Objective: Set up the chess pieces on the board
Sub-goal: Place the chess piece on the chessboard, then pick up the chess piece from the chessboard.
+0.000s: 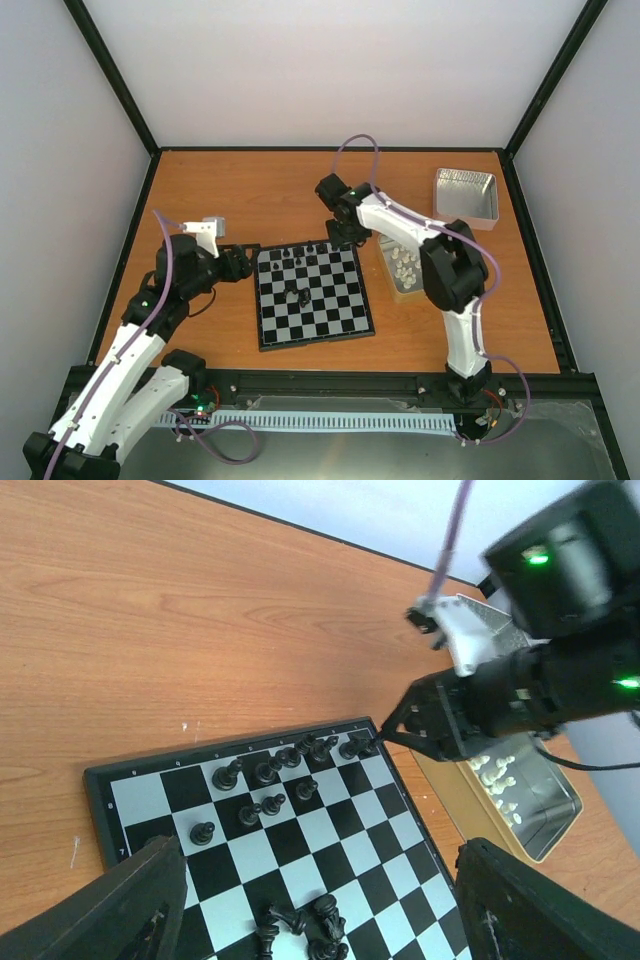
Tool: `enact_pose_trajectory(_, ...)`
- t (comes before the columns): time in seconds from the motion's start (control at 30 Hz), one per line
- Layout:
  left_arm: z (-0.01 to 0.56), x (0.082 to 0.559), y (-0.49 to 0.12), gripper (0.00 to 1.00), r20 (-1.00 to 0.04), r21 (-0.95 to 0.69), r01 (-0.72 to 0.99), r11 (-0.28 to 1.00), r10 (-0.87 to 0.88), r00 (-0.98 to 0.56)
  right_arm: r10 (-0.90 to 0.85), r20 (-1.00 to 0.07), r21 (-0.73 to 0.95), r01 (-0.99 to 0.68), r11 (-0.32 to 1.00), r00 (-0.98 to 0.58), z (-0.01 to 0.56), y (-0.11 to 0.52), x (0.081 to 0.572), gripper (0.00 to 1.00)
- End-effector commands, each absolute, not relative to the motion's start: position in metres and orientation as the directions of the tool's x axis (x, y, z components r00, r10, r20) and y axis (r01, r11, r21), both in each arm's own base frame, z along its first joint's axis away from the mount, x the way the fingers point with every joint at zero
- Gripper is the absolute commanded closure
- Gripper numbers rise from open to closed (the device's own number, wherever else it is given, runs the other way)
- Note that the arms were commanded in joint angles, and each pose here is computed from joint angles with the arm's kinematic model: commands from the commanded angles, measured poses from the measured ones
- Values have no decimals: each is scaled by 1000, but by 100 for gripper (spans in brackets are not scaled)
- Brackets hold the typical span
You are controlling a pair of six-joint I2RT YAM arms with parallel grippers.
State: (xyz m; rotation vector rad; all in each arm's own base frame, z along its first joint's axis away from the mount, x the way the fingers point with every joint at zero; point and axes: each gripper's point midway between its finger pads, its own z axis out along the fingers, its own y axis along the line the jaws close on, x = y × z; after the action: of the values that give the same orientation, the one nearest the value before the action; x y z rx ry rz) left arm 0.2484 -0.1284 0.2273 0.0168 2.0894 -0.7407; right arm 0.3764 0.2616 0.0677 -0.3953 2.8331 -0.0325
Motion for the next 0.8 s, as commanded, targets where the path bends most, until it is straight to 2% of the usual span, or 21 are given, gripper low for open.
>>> enact_pose_trajectory(0.0,224,248,-131,25,-758,-490,300,819,-229,-611,-218,-383,33,-249,968,-898,122,259,356,68)
enact_pose_trajectory(0.17,219,251,-132,25,-737,-501,277,820,-237,-632,-238,-443,89,-307,948,-864,139,281,314,63)
enact_pose_trajectory(0.37,224,258,-107,26,-755,-466,155,871,-300,-583,-335,-477,137,-445,885,-812,141,346,260,62)
enact_pose_trajectory(0.43,227,257,-92,26,-766,-447,85,890,-333,-550,-372,-468,138,-483,865,-802,135,365,247,63)
enact_pose_trajectory(0.57,240,251,-57,26,-803,-406,-58,912,-386,-455,-430,-425,125,-522,844,-797,113,388,229,74)
enact_pose_trajectory(0.77,251,242,-45,26,-824,-407,-79,910,-403,-399,-477,-347,82,-533,842,-808,81,398,217,77)
